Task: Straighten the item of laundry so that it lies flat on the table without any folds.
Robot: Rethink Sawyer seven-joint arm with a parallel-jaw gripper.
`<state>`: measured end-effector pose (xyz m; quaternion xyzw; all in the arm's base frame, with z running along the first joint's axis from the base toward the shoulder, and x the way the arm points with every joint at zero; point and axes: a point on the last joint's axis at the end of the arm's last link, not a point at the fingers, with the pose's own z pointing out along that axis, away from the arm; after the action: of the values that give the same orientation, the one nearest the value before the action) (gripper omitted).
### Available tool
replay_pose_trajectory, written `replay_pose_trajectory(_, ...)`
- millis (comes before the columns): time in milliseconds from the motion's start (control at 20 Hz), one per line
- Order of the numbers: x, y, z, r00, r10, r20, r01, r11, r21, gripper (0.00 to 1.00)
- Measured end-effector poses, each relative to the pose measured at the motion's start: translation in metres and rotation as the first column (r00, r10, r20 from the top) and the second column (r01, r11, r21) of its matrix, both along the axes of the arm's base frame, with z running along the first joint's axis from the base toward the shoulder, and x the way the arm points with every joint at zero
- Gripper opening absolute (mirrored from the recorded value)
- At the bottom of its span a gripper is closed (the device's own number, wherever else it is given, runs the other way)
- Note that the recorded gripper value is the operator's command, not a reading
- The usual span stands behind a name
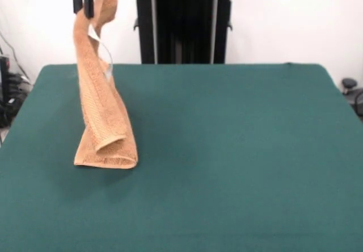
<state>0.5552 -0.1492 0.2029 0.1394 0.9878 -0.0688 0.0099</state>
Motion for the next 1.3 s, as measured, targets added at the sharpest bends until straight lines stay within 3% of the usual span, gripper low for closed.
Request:
replay_pose_trajectory(650,0.011,0.041,-0.016,0.998,0.066,0.009,-0.067,0.997,0.046,0.00)
replay_pose_trajectory(950,0.007,0.073,-0.045,0.997,0.073,0.020,-0.074,0.991,0.113,0.00)
replay_pose_trajectory(1300,-0.013,0.124,-0.087,0.995,0.099,0.018,-0.100,0.977,0.187,0.00)
